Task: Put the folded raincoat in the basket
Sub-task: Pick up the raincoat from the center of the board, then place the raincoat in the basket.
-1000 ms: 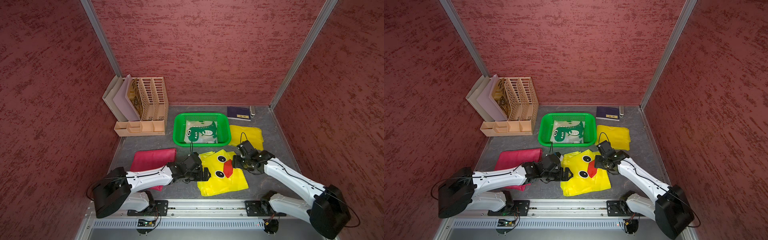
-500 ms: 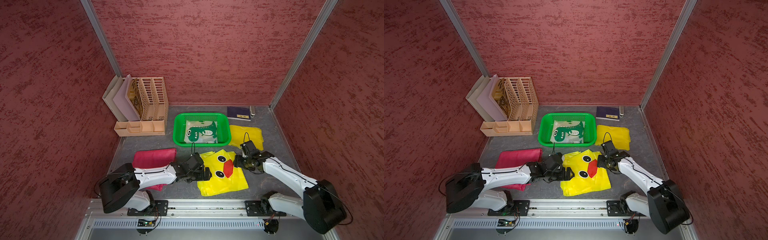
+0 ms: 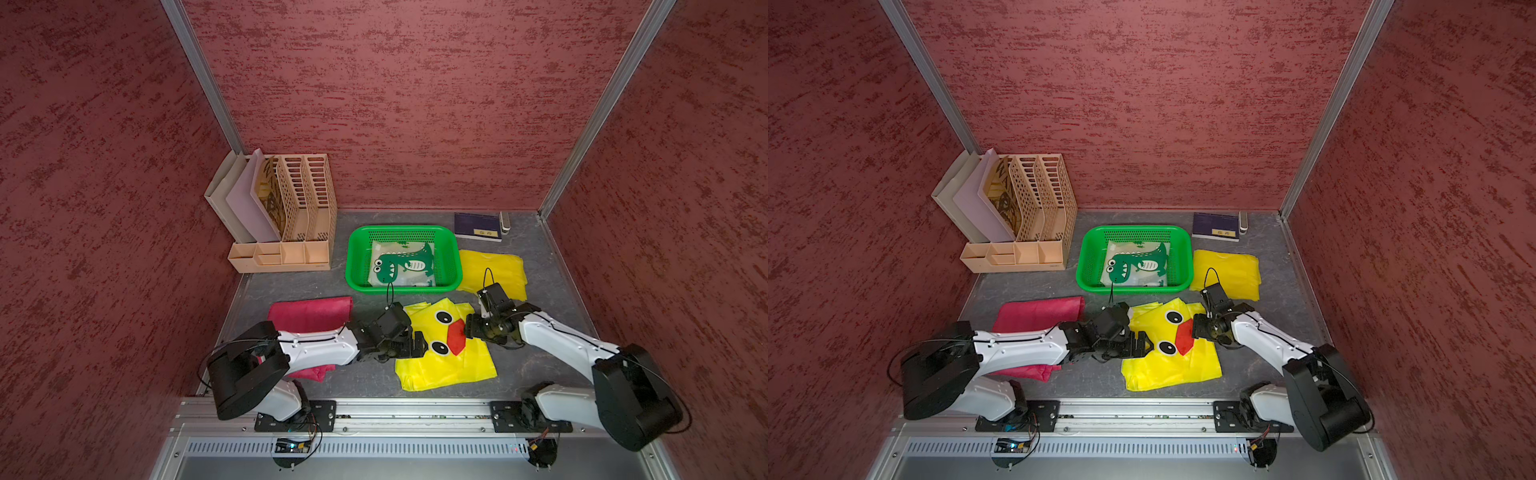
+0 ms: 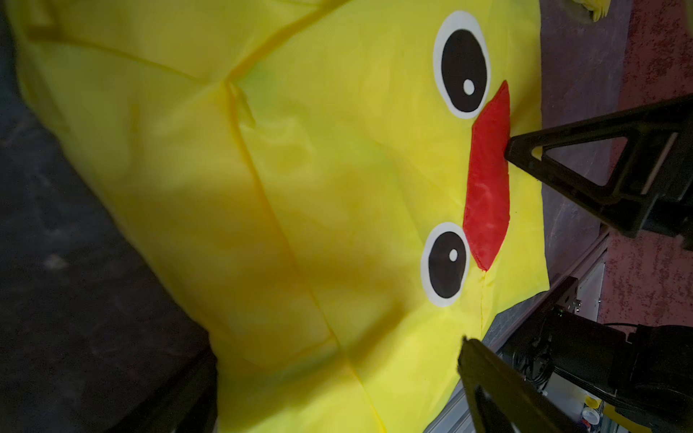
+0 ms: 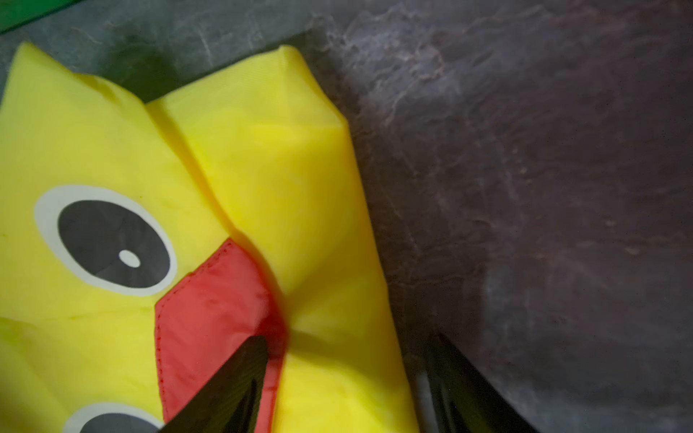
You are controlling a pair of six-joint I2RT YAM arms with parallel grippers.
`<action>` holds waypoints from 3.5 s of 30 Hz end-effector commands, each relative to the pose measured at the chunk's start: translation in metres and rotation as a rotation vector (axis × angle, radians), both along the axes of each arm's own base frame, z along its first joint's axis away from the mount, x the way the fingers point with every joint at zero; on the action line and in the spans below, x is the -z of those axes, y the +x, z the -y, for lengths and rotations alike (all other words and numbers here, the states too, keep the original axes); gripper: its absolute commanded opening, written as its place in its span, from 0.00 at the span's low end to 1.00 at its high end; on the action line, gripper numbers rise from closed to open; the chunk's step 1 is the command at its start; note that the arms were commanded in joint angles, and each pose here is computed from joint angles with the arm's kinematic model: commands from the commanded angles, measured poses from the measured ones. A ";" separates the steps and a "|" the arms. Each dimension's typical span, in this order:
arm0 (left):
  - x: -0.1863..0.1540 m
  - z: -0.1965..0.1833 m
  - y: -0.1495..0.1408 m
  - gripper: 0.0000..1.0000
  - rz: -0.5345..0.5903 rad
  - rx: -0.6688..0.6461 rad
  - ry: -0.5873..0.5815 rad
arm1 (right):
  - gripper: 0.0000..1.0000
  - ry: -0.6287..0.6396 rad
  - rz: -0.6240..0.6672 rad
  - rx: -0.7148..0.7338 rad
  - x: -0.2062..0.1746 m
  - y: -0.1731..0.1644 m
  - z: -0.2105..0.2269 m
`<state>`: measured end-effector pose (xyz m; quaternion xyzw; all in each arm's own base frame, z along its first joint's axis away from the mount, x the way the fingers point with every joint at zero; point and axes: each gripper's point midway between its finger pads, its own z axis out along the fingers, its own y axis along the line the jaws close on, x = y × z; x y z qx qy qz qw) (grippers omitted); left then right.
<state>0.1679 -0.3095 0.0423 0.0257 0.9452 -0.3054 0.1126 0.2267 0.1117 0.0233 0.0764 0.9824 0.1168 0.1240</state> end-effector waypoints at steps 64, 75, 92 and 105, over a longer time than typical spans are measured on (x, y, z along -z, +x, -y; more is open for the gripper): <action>-0.044 -0.002 0.002 0.00 0.044 0.054 0.051 | 0.00 0.143 0.071 -0.141 -0.061 -0.039 -0.089; -0.090 -0.013 0.002 0.00 0.118 0.041 -0.002 | 0.00 0.208 0.150 -0.164 -0.121 -0.041 -0.100; -0.157 -0.042 0.052 0.00 0.244 -0.038 -0.070 | 0.00 0.247 0.308 -0.200 -0.195 0.003 -0.135; -0.184 -0.059 0.125 0.00 0.316 -0.066 -0.095 | 0.00 0.273 0.394 -0.200 -0.233 0.077 -0.148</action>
